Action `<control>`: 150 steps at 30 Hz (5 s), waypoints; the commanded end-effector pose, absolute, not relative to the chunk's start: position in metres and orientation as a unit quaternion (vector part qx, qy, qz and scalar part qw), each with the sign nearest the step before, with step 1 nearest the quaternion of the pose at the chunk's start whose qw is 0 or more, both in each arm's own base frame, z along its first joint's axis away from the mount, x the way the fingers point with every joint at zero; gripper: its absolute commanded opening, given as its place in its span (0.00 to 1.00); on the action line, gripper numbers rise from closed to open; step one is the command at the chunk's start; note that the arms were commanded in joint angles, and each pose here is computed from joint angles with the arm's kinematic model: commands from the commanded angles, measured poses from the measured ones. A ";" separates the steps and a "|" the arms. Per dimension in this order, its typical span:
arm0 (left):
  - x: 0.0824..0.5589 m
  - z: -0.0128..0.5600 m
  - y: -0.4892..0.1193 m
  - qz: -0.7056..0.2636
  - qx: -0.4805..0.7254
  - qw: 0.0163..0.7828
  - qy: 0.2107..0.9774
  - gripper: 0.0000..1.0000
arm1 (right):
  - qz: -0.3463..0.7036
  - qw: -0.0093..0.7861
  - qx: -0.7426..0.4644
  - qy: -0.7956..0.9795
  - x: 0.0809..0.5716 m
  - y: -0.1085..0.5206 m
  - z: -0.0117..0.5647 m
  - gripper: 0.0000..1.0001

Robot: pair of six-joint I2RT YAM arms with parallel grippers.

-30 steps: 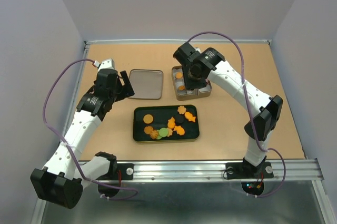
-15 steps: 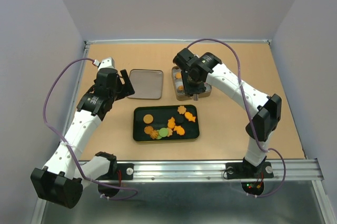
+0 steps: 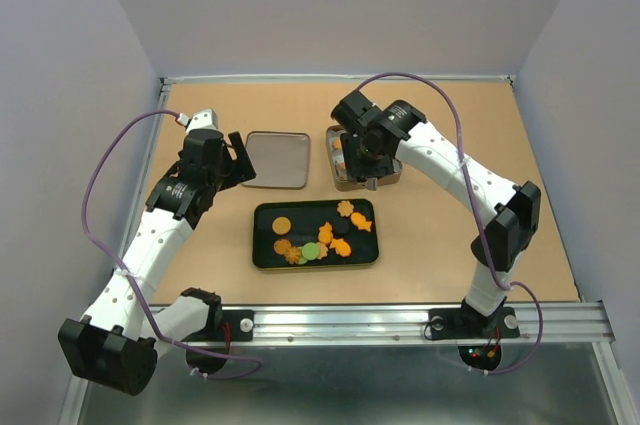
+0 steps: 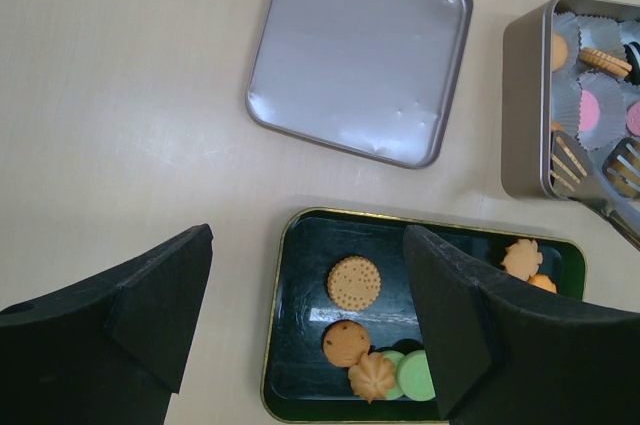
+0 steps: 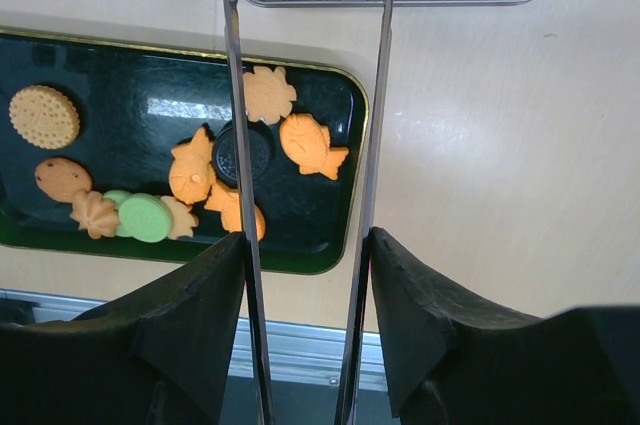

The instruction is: Pack the cookies

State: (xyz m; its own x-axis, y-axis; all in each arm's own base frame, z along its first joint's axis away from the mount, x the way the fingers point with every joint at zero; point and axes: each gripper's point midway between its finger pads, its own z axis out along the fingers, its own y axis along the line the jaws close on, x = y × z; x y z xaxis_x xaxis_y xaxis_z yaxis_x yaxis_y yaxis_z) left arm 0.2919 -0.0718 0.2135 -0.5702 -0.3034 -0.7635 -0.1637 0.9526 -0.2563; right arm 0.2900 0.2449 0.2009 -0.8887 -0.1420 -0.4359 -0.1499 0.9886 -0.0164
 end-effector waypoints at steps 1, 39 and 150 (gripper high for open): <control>0.298 0.230 -0.075 -0.093 -0.136 0.465 0.870 0.88 | 0.031 0.254 -0.074 0.964 0.288 0.244 0.222 0.57; 0.282 0.221 -0.073 -0.098 -0.144 0.456 0.873 0.88 | 0.134 0.182 -0.228 0.947 0.174 0.371 0.209 0.57; 0.294 0.236 -0.074 -0.096 -0.146 0.467 0.867 0.88 | 0.109 0.274 -0.131 0.947 0.258 0.256 0.285 0.55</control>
State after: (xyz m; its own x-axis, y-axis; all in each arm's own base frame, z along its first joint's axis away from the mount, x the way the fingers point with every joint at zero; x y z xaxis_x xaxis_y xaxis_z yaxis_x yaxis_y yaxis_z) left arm 0.2855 -0.0711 0.2090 -0.5751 -0.3436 -0.7424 -0.1972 0.9390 -0.2818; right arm 0.2930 0.2293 0.2660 -0.8356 -0.1405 -0.5311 -0.2000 0.9782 0.0559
